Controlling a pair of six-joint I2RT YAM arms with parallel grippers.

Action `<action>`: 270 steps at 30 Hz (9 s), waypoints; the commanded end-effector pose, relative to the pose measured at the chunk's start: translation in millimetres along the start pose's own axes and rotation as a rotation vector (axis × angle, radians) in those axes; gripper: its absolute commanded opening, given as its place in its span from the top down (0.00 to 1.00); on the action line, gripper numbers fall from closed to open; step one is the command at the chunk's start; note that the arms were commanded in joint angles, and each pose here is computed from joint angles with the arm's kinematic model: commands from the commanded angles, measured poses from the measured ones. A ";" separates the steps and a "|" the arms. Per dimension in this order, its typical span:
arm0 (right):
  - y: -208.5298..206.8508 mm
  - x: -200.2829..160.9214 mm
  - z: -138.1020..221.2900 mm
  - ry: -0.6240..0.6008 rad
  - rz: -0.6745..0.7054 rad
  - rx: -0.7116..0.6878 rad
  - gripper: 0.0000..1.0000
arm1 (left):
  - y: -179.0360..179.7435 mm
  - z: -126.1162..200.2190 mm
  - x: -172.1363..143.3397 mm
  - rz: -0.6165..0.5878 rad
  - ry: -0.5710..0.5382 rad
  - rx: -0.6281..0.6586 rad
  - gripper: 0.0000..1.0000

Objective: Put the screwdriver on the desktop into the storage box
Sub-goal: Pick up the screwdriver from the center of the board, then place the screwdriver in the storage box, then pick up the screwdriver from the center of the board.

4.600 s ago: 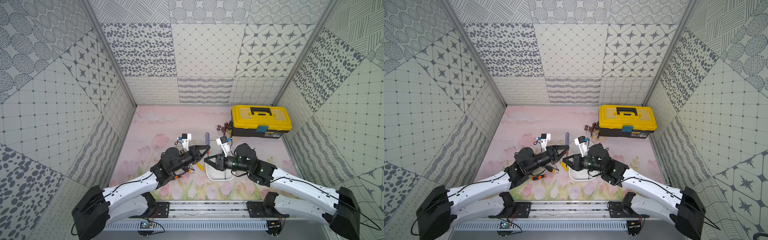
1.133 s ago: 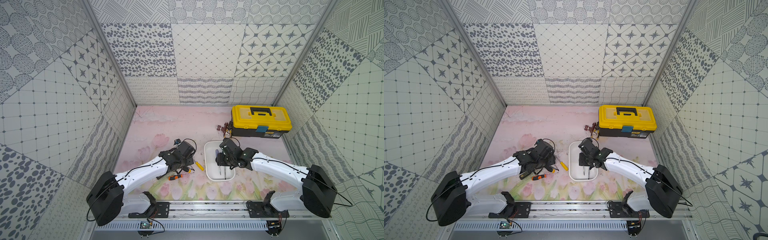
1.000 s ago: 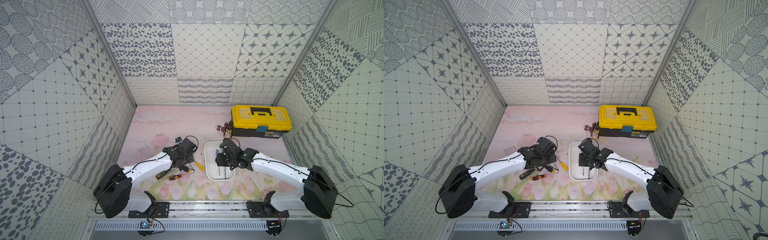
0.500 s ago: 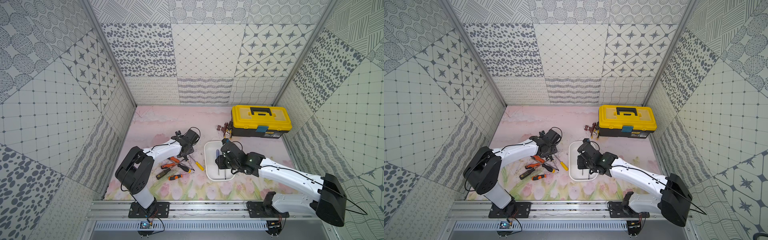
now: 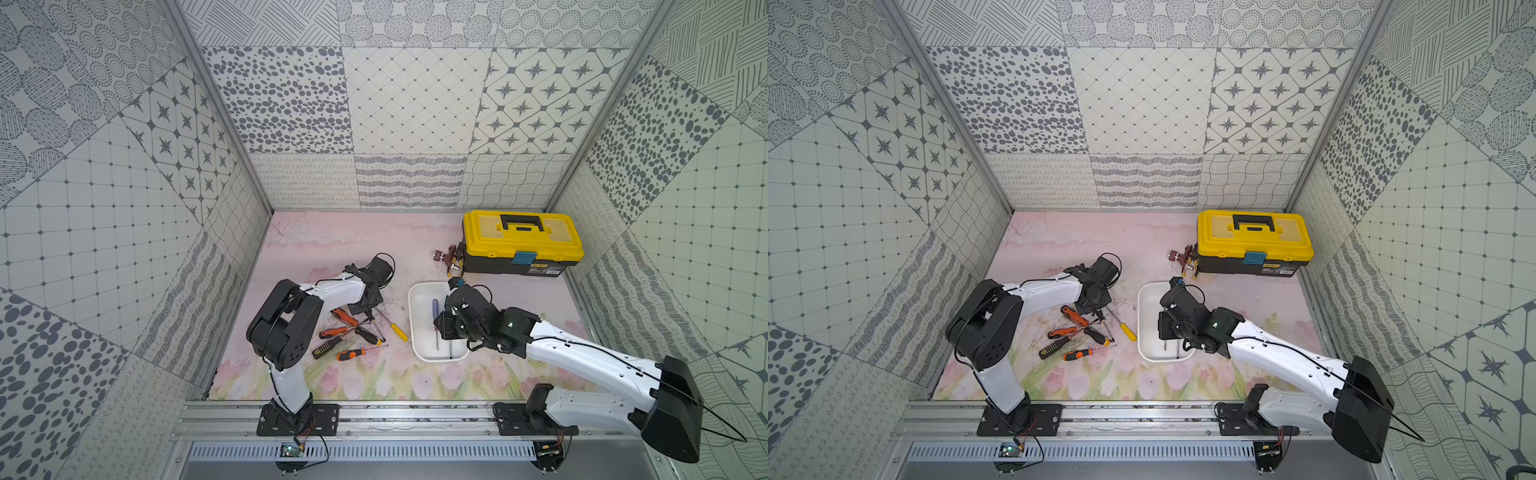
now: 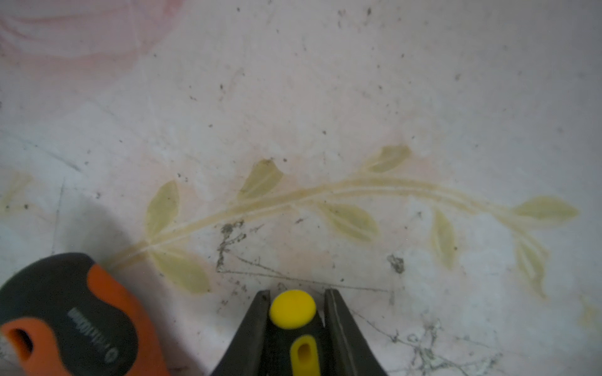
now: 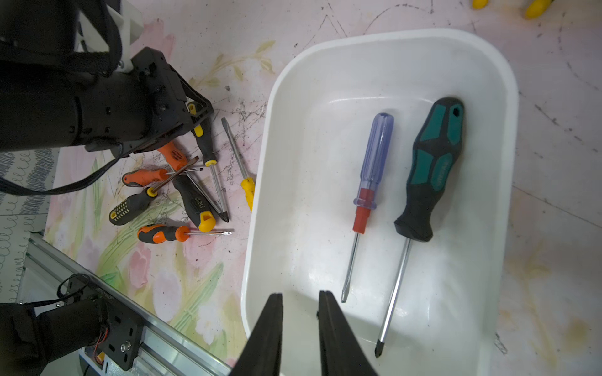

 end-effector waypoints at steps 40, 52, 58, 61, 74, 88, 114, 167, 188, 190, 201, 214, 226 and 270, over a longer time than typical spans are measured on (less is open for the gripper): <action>51.4 7.2 72.9 -0.108 0.074 0.688 0.27 | -6.5 257.6 -21.8 -0.155 -0.119 -1.495 1.00; 53.2 3.8 66.3 -0.087 0.059 0.723 0.11 | -17.1 268.5 -34.1 -0.157 0.034 -1.832 1.00; 49.1 2.4 67.1 -0.106 0.052 0.714 0.12 | -17.9 266.3 -38.7 -0.193 0.042 -1.817 1.00; 47.7 1.8 67.7 -0.111 0.049 0.717 0.17 | -16.9 261.6 -40.0 -0.180 0.036 -1.805 1.00; 53.1 1.5 65.9 -0.098 0.052 0.766 1.00 | -16.8 256.6 -46.4 -0.210 -0.014 -1.751 1.00; 23.3 4.6 41.5 -0.114 -0.003 0.377 1.00 | -10.5 212.8 -43.8 -0.156 -0.092 -1.306 0.28; 0.6 3.1 -11.6 0.038 -0.054 -0.035 1.00 | 10.3 147.8 -64.2 -0.238 -0.105 -0.730 0.35; 10.8 11.9 -20.7 0.026 -0.040 -0.012 0.50 | 21.2 123.9 -68.7 -0.162 -0.070 -0.570 0.33; 16.9 2.5 -10.2 0.022 0.004 0.026 0.65 | 61.5 94.7 -56.1 0.014 -0.025 -0.253 0.38; 16.7 2.8 -9.3 0.019 0.004 0.026 0.66 | 60.1 92.5 -62.3 -0.011 -0.017 -0.231 0.39; 13.2 3.7 -6.0 0.005 0.009 0.009 0.65 | 63.5 97.4 -85.8 -0.212 0.000 -0.241 0.40; 14.1 6.2 -1.7 0.004 0.009 0.001 0.66 | -14.9 93.6 -69.7 -0.184 0.067 -0.328 0.53; 12.6 5.9 1.2 -0.003 0.005 0.001 0.68 | -38.5 62.3 -82.2 -0.102 0.196 -0.297 0.56; 8.7 1.3 10.9 -0.015 -0.008 0.038 0.68 | -13.4 156.0 -29.1 -0.127 -0.179 -0.523 1.00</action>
Point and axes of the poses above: each gripper's point midway between its finger pads, its own z axis back along the fingers, its own y axis along the line the jaws close on, x = y × z, the point moved 8 cm from there along z, back along the fingers
